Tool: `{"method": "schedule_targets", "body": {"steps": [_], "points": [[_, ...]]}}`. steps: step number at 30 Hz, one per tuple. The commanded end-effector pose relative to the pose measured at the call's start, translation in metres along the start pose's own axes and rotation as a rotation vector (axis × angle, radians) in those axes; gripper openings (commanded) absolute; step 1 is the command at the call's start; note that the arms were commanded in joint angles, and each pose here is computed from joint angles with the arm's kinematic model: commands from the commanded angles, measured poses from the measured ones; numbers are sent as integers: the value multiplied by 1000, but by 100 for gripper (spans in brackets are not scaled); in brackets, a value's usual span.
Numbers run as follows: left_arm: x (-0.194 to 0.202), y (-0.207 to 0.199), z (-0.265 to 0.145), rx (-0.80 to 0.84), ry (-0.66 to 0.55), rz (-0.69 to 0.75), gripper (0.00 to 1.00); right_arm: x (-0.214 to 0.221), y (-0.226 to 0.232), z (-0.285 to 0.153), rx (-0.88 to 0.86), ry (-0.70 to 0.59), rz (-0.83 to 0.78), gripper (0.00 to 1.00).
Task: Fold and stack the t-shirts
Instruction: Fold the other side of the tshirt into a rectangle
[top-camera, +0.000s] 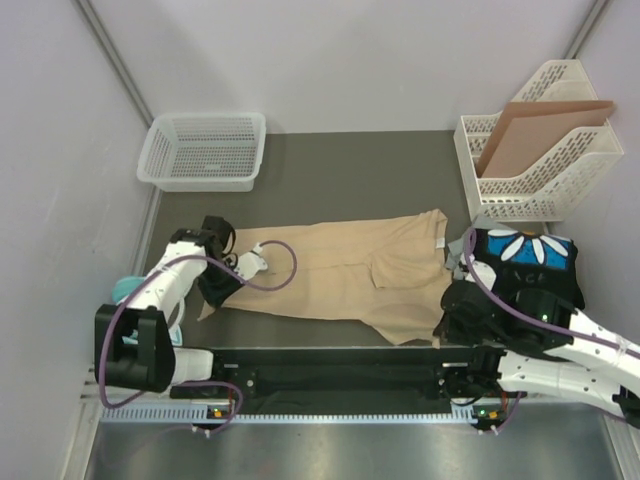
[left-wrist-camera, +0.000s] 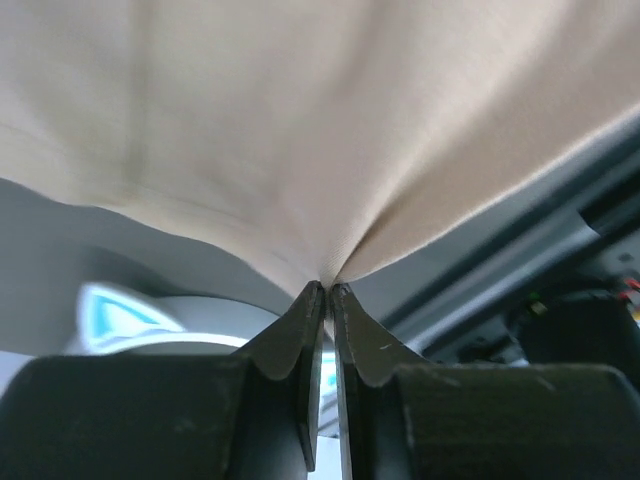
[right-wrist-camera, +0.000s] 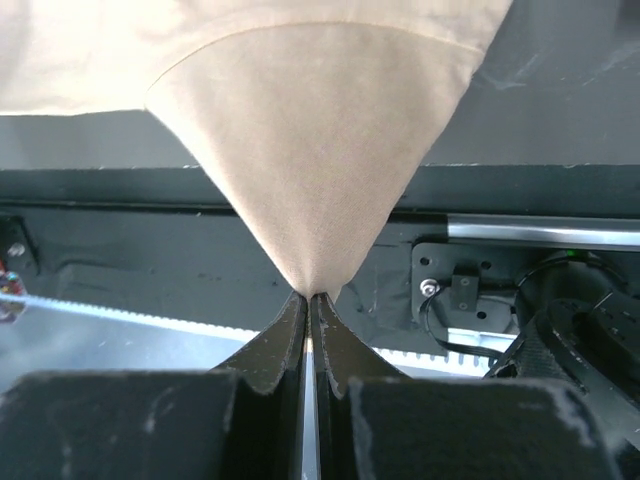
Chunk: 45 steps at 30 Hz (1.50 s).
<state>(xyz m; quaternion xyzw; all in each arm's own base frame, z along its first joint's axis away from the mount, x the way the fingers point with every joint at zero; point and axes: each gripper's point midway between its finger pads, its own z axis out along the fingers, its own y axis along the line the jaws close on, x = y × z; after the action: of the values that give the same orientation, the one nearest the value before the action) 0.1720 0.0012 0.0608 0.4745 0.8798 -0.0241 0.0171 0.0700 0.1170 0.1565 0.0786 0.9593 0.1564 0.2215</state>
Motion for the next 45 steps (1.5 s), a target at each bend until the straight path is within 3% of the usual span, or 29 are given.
{"method": "schedule_targets", "body": {"steps": [1,11,27,45], "points": [[-36,48,-7,-122,-71,-1,14,-19,-16,-4,120,-73,-29,0],[-74,107,-16,-211,-71,-8,13,-72,-16,13,233,-179,-70,0],[-92,151,-10,-297,-35,23,12,-144,-14,43,276,-239,-32,0],[-116,184,10,-351,22,94,12,-168,-25,64,329,-189,-63,0]]}}
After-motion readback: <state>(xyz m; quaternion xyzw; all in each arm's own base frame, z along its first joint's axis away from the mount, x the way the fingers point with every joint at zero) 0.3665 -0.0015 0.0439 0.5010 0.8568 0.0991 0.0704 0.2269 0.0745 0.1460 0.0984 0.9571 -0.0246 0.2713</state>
